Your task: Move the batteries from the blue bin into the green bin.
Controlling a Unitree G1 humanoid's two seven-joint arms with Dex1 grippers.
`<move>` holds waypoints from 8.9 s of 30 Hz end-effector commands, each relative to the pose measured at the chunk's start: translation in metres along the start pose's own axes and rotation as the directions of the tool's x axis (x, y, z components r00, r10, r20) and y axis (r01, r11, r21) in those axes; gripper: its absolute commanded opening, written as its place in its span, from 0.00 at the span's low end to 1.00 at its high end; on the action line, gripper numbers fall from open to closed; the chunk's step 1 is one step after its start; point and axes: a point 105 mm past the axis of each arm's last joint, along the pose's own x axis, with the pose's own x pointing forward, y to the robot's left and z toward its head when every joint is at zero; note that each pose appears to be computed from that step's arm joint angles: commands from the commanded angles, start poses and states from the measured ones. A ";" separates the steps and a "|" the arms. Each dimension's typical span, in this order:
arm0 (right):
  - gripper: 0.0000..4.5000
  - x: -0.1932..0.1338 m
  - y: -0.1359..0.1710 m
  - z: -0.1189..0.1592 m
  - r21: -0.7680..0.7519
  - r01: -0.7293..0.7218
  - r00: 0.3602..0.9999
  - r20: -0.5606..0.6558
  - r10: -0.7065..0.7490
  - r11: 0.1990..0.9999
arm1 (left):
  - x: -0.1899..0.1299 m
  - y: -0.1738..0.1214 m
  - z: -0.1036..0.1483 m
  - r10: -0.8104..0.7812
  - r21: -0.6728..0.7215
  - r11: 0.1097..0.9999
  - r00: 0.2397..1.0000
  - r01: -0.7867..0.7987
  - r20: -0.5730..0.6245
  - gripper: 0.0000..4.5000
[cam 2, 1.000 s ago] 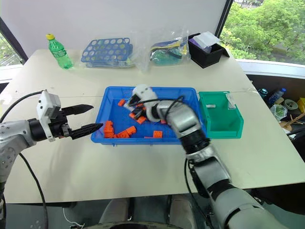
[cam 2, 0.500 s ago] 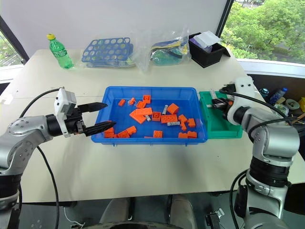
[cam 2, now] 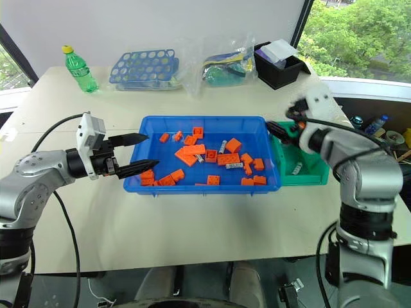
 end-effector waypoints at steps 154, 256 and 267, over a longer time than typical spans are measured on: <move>0.98 0.073 0.078 -0.101 0.036 -0.302 0.910 -0.286 0.299 0.953 | 0.006 -0.007 0.023 0.072 0.065 0.995 0.993 -0.078 0.094 1.00; 0.55 -0.054 -0.067 -0.073 0.150 0.377 0.902 -0.281 -0.326 0.914 | 0.041 -0.037 0.026 -0.249 0.090 0.966 0.966 0.243 0.075 1.00; 0.55 0.003 0.019 -0.022 -0.190 -0.455 0.840 -0.415 0.349 0.870 | 0.041 -0.041 0.027 -0.307 0.109 0.948 0.951 0.300 0.046 1.00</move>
